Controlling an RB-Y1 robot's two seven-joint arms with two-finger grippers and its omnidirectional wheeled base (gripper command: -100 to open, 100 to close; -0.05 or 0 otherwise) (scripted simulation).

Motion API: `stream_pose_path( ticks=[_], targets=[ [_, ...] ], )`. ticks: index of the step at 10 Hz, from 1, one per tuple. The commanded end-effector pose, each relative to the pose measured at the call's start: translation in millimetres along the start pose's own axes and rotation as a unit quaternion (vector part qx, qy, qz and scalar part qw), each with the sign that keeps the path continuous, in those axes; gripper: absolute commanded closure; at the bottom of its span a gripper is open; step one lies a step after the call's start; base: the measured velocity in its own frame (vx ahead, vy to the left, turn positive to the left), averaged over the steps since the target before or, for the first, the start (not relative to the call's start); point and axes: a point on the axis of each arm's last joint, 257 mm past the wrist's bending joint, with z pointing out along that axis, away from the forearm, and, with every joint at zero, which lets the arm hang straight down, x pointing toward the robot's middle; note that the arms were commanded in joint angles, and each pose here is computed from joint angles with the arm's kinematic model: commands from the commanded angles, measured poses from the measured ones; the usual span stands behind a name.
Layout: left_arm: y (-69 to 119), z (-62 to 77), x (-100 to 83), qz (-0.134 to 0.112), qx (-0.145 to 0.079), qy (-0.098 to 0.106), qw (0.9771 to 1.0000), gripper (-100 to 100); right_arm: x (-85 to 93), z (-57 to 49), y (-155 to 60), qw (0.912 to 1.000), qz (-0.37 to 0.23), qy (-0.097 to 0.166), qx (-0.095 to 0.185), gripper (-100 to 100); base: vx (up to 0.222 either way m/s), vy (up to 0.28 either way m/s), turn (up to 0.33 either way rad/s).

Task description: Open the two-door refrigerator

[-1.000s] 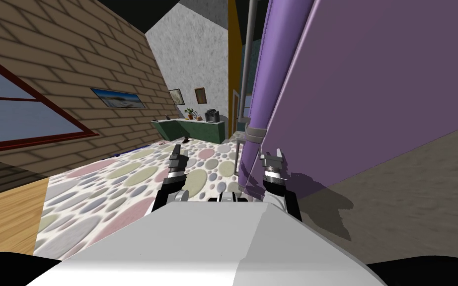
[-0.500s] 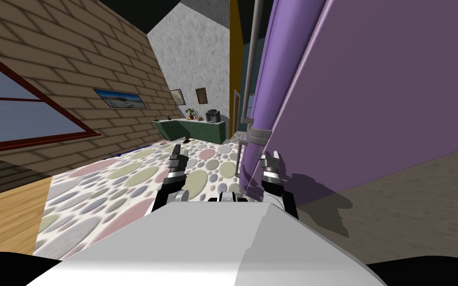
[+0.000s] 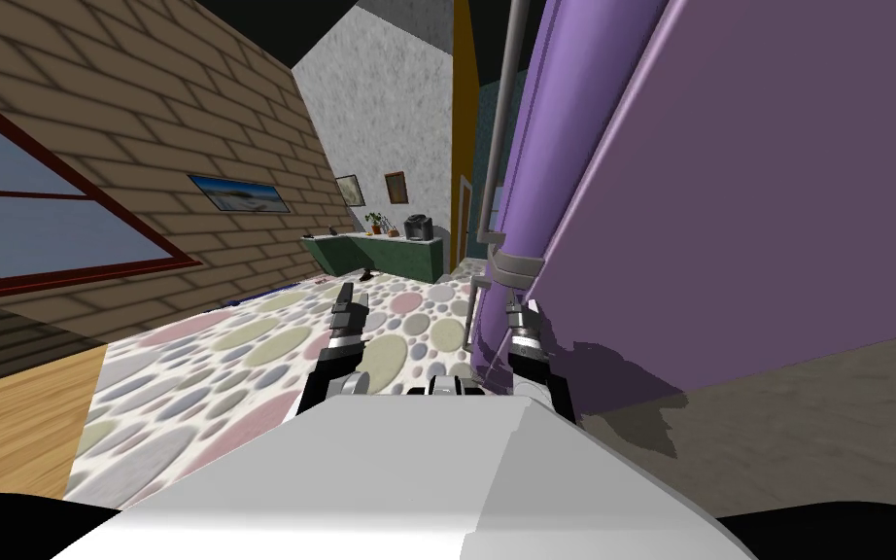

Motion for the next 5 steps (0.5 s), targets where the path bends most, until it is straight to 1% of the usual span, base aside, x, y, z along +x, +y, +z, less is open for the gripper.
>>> stream_pose_path(
  ticks=[1,2,3,4,5],
  targets=[
    [0.0,0.0,0.0,0.0,0.0,0.0,1.0,0,-9.2,-3.0,4,0.9967,0.078,-0.013,-0.021,-100,0.056,0.032,0.01],
    [0.0,0.0,0.0,0.0,0.0,0.0,1.0,0,-10.6,-3.1,6,0.9961,0.084,-0.015,-0.024,-100,0.041,0.026,0.032],
    [0.0,0.0,0.0,0.0,0.0,0.0,1.0,0,-16.0,-4.9,7,0.9915,0.123,-0.02,-0.035,-100,0.043,0.032,0.015],
    [0.0,0.0,0.0,0.0,0.0,0.0,1.0,0,-16.9,-5.0,8,0.9911,0.126,-0.022,-0.037,-100,0.034,0.03,0.015],
    [0.0,0.0,0.0,0.0,0.0,0.0,1.0,0,-22.9,-7.0,10,0.9844,0.166,-0.027,-0.05,-100,0.046,0.022,0.018]
  ],
)
